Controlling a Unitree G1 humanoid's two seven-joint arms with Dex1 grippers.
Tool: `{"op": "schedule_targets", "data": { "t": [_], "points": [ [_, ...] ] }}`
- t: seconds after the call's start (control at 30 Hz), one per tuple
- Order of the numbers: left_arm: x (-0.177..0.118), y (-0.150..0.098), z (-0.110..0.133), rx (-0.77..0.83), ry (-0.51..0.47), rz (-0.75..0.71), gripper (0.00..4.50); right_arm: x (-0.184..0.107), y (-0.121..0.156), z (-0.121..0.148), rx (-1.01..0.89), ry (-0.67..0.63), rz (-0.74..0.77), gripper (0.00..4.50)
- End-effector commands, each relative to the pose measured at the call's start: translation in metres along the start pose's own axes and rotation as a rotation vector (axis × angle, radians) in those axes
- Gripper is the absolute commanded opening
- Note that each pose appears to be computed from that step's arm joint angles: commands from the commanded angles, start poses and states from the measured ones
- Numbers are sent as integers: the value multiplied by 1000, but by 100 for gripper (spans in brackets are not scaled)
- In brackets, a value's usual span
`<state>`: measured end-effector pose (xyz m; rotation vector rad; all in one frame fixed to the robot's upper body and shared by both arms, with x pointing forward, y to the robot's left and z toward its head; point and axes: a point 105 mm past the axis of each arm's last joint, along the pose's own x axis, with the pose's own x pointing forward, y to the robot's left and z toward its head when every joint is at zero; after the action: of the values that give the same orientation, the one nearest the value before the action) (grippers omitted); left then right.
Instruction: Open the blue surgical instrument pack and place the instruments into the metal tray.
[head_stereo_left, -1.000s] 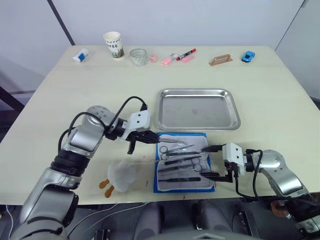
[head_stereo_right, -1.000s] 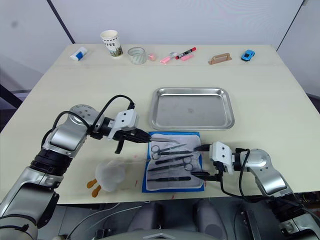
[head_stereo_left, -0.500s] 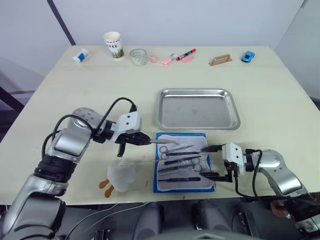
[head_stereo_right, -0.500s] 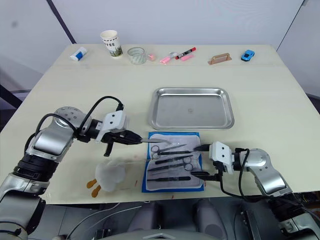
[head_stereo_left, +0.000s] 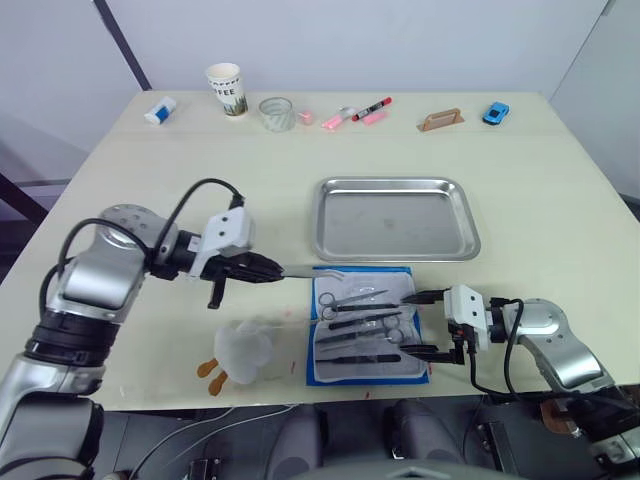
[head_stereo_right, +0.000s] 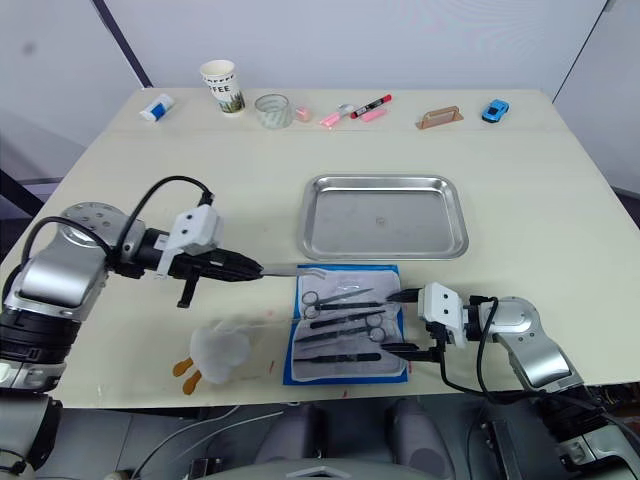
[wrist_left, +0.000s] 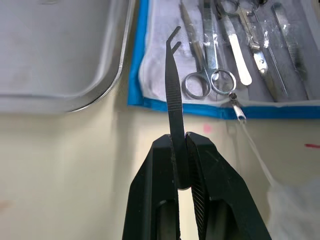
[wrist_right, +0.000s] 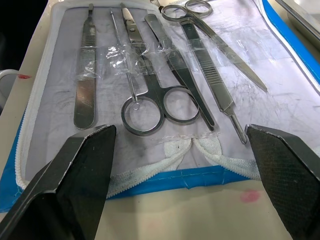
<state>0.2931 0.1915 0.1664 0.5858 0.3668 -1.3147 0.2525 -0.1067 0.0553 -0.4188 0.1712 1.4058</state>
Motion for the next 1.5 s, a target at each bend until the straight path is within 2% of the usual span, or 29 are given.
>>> {"op": "schedule_targets", "data": {
  "t": [0.03,0.23,0.33,0.5,0.67,0.83,0.93,1.4,1.5],
  "points": [
    [0,11,32,25,-168,137,2,3,12,-36,91,123,7,450],
    [21,23,53,-111,-283,336,2,4,12,-36,91,124,9,450],
    [35,37,61,-159,-321,510,2,4,13,-37,90,125,13,450],
    [58,50,63,-322,-354,751,2,6,12,-37,84,123,13,450],
    [81,55,61,-437,-346,908,2,8,15,-38,87,119,14,450],
    [91,57,55,-481,-316,1000,2,9,16,-39,90,118,11,450],
    [102,52,51,-571,-312,1045,2,10,16,-39,91,116,10,450],
    [124,49,21,-698,-194,1074,2,10,17,-39,93,117,15,450],
    [127,48,21,-702,-195,1059,2,10,18,-39,93,119,18,450]
  ]
}}
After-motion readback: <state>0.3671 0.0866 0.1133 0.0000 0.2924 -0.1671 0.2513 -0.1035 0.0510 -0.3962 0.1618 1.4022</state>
